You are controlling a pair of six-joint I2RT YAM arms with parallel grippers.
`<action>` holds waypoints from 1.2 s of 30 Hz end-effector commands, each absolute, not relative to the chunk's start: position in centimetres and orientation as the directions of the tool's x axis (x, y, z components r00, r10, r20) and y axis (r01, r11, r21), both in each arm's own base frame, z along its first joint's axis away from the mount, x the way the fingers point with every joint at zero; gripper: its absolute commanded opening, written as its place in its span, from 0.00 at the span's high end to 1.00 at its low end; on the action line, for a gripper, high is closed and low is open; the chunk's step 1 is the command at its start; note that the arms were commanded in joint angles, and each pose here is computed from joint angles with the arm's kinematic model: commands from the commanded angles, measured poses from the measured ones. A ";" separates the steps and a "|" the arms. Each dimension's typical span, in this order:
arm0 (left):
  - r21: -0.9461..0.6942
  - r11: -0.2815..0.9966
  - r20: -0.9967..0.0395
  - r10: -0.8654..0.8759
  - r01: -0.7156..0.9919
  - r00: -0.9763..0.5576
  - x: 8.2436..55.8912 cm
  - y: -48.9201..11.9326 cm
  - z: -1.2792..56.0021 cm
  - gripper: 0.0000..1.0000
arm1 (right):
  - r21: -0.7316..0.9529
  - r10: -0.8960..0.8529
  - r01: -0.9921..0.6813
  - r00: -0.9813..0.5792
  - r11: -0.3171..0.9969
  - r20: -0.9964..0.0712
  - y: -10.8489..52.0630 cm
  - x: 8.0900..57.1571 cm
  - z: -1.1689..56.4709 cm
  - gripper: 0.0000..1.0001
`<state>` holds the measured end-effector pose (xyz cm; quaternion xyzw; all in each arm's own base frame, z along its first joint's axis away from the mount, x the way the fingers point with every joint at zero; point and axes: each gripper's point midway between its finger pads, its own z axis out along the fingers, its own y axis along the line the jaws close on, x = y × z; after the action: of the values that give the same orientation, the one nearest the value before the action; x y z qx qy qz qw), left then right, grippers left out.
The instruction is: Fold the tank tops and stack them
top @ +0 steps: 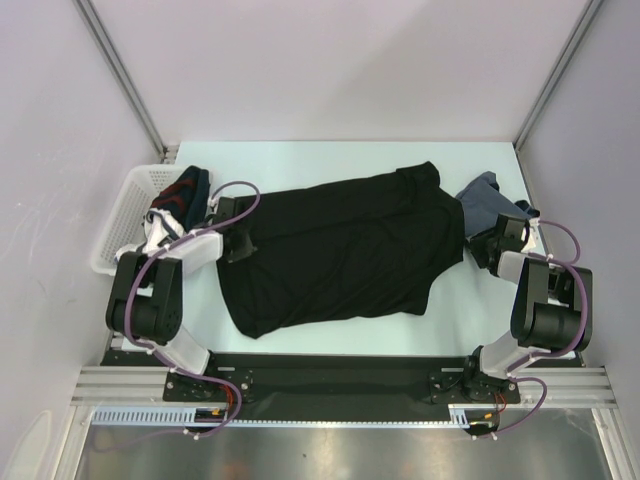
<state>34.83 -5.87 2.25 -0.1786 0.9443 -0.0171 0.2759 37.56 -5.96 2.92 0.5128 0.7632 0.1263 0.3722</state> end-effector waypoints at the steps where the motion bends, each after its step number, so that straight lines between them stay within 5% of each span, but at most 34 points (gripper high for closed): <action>1: -0.171 0.910 -0.565 -0.404 -0.377 -0.719 34.9 -4.3 5.4 1.00 | 0.573 0.872 0.697 -0.158 0.430 -0.463 -7.0 37.4 3.5 0.47; 3: -0.210 0.892 -0.566 -0.444 -0.399 -0.695 34.6 -3.5 6.1 1.00 | 0.570 0.874 0.704 -0.154 0.424 -0.461 -7.3 37.4 3.3 0.38; 28: -0.231 0.806 -0.497 -0.579 -0.544 -0.647 33.0 1.3 1.7 1.00 | 0.561 0.909 0.783 -0.014 0.270 -0.418 -12.8 41.1 3.0 0.23; 36: -0.213 0.814 -0.512 -0.564 -0.540 -0.648 33.4 1.7 1.4 1.00 | 0.572 0.893 0.729 -0.120 0.375 -0.433 -9.9 43.1 3.8 0.24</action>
<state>34.51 -0.53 2.83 -0.2787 0.9069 -0.0608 0.3100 43.00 -11.46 4.17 0.5718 0.7171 0.1217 0.3795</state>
